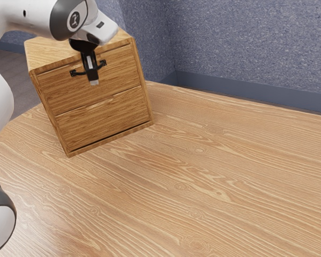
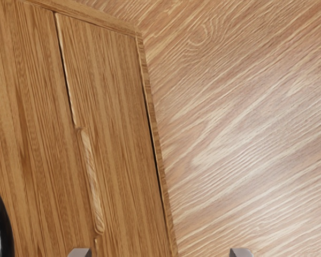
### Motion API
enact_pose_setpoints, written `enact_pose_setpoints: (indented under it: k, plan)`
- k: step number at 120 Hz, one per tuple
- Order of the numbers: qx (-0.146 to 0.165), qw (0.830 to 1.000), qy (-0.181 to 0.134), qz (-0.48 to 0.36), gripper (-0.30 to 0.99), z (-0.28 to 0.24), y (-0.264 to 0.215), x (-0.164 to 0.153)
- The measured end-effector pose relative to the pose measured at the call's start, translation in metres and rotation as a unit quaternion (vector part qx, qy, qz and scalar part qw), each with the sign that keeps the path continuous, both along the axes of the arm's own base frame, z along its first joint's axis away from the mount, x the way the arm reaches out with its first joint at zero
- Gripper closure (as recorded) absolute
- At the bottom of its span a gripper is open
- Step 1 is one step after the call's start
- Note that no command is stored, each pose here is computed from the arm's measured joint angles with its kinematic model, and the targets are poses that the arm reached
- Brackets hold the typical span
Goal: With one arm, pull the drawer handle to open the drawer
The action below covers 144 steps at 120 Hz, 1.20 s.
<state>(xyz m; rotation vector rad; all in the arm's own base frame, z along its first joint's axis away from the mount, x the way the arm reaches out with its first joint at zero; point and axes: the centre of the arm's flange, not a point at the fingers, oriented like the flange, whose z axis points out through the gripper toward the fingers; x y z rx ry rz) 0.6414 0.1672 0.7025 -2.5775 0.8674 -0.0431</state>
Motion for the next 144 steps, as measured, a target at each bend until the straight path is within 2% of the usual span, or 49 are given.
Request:
enact_pose_setpoints:
  k: [29,48,88,104,114,144]
  plan:
    - [0.016,1.000,-0.002,-0.019,0.43,-0.004,0.032,0.008]
    - [0.012,0.999,-0.009,-0.034,0.43,-0.010,0.047,0.014]
    - [-0.017,0.997,-0.040,-0.064,0.42,-0.021,0.070,0.023]
    - [-0.030,0.996,-0.043,-0.074,0.33,-0.034,0.074,0.030]
    - [-0.038,0.995,-0.043,-0.077,0.47,-0.038,0.076,0.031]
    - [-0.059,0.993,-0.031,-0.093,0.67,-0.030,0.058,0.014]
